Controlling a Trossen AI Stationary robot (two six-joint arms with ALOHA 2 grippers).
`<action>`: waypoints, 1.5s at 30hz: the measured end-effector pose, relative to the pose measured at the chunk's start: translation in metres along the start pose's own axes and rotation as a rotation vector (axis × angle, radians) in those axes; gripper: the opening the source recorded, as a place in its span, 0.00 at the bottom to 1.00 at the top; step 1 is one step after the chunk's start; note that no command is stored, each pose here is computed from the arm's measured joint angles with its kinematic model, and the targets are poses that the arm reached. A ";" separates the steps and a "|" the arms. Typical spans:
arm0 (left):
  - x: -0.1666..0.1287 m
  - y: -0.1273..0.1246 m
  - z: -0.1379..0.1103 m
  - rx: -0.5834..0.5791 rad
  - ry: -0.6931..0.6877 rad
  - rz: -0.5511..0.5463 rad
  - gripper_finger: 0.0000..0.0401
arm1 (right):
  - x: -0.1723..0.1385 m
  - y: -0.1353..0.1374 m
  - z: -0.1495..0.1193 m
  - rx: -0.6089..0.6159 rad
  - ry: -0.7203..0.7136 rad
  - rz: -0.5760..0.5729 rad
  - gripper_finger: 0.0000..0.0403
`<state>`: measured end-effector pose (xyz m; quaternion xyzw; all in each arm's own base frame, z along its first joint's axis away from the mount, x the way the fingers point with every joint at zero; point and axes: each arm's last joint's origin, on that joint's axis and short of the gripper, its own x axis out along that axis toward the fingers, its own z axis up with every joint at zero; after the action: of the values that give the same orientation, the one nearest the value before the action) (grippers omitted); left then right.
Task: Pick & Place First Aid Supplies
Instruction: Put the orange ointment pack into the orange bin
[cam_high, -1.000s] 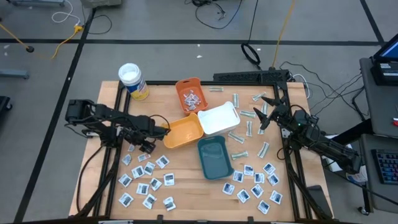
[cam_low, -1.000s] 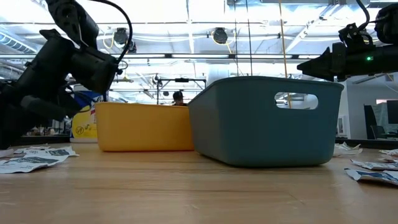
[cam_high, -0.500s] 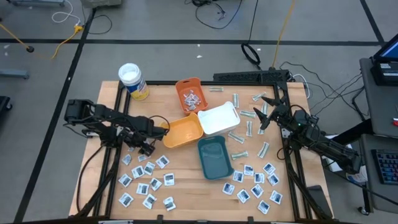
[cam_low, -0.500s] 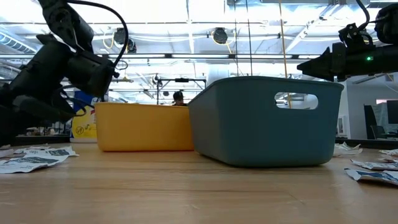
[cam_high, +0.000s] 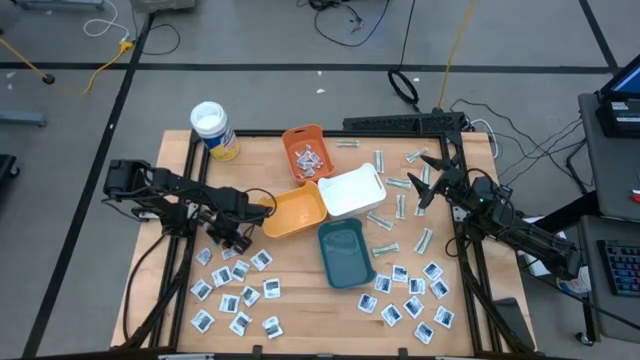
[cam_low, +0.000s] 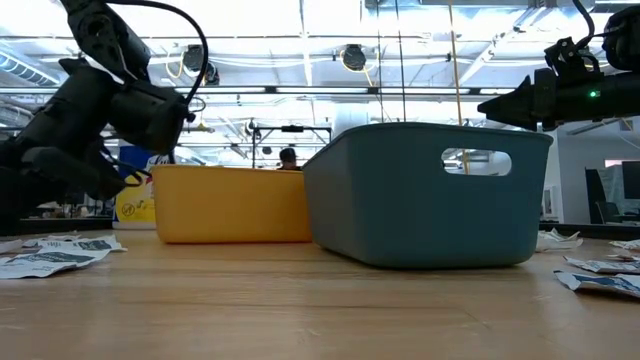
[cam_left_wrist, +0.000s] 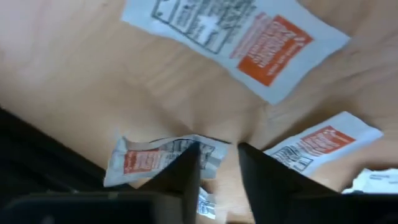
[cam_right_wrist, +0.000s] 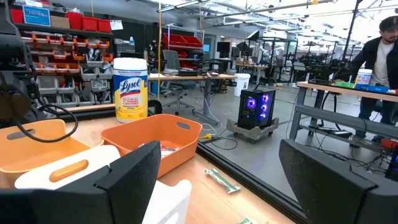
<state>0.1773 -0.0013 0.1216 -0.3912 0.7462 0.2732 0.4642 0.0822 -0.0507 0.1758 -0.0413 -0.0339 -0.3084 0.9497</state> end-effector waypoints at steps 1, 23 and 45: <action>0.000 0.000 0.000 0.013 0.002 -0.006 0.24 | 0.000 0.000 0.000 0.000 0.000 0.000 0.80; -0.038 0.000 -0.004 0.030 -0.093 0.011 0.00 | 0.000 0.000 0.000 0.000 0.000 0.000 0.80; -0.160 0.008 0.025 0.111 -0.299 0.066 0.00 | 0.000 0.000 0.000 0.000 0.000 0.000 0.80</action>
<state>0.2245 0.0756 0.2568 -0.2950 0.6953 0.3019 0.5816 0.0821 -0.0507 0.1758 -0.0412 -0.0339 -0.3085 0.9497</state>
